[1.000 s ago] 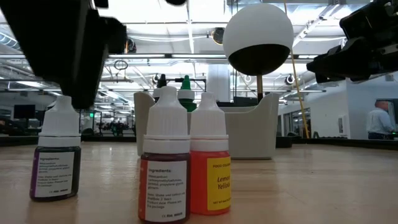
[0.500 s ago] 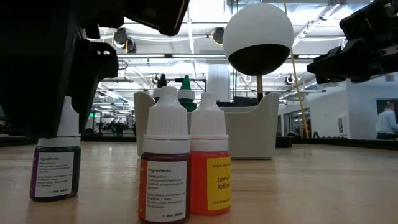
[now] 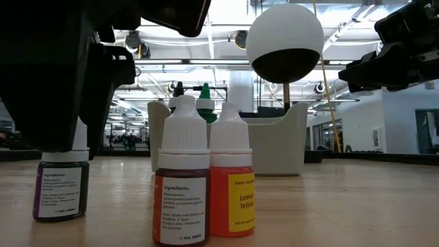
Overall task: Pick & Place food coloring
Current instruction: Put the small violet food coloring bottle into the gray bin
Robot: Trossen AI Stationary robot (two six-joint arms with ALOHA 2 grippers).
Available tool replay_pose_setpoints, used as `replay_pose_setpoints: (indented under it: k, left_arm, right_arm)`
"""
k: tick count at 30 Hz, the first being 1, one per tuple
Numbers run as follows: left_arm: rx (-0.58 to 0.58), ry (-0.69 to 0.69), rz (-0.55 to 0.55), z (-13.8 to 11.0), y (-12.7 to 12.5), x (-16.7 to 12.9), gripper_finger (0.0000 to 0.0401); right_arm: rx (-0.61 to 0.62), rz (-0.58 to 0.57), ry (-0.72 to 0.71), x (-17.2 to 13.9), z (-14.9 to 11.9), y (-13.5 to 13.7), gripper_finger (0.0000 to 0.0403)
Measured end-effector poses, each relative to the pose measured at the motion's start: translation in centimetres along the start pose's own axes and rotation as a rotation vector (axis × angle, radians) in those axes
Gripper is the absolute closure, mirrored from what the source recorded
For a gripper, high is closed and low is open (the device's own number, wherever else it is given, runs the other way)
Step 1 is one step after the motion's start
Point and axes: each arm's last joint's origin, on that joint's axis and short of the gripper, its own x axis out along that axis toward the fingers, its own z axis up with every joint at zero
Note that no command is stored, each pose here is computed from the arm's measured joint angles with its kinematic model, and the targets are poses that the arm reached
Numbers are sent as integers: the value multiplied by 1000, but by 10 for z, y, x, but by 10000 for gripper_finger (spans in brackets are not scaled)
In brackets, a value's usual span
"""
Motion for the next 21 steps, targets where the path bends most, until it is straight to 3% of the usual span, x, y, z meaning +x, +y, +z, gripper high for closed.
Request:
replay_pose_setpoints:
  k: [5,14,21]
  left_arm:
    - [3,-8,8,0,0,0,189]
    - [20,-7,7,-2,-2,0,291]
    - [33,-6,4,-5,-4,0,335]
  right_arm:
    - [0,0,0,0,0,0,403]
    - [0,0,0,0,0,0,403]
    - [0,0,0,0,0,0,403]
